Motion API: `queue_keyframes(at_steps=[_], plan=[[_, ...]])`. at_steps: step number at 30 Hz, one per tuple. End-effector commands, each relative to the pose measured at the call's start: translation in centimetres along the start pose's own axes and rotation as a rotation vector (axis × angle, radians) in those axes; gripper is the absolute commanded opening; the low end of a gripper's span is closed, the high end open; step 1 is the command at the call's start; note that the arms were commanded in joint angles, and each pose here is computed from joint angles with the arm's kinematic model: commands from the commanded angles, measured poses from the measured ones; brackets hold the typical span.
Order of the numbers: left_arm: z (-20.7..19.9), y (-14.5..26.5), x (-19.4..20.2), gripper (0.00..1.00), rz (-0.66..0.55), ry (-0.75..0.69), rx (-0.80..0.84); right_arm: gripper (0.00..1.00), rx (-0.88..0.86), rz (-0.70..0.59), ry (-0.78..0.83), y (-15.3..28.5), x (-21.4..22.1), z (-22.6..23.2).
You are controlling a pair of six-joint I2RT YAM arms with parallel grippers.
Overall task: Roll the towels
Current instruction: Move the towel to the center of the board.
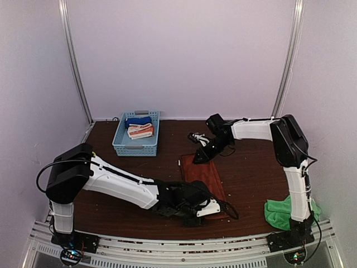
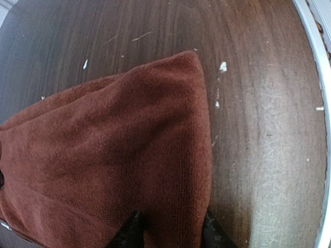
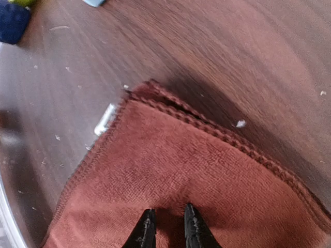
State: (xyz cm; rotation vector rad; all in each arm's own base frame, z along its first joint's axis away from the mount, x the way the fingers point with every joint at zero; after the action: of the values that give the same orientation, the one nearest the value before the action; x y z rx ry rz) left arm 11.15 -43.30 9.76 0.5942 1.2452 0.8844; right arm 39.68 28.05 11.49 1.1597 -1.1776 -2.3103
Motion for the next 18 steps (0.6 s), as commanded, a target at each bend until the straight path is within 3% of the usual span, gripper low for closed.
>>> queue_keyframes(at_steps=[1, 10, 12, 18], plan=[[0.0, -0.2, 1.1, 0.31, 0.044, -0.008, -0.048, 0.22, 0.139, 0.109, -0.126, -2.5, 1.0, -2.7], [1.3, -0.3, 2.2, 0.21, 0.070, 0.012, -0.137, 0.22, 0.088, 0.035, -0.087, -4.8, -3.5, -4.0], [2.4, -1.0, 2.7, 0.19, 0.095, 0.056, -0.165, 0.23, 0.067, 0.013, -0.069, -3.7, -4.6, -3.4], [4.6, -1.2, 3.3, 0.15, 0.082, 0.155, -0.171, 0.30, 0.060, -0.086, 0.017, 4.7, -6.2, 0.2]])
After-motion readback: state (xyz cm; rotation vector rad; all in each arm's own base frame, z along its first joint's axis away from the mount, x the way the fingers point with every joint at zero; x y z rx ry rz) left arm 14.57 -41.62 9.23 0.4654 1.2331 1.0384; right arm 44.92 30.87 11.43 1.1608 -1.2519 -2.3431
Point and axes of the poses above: each gripper's point midway between its finger pads, its own y axis back along the fingers, its own z axis along the line the jaws close on, x = y × z, the point moved 9 cm from there along y, back along the fingers, and after that the axes turned 4 degrees about y, right-handed, at the moved point
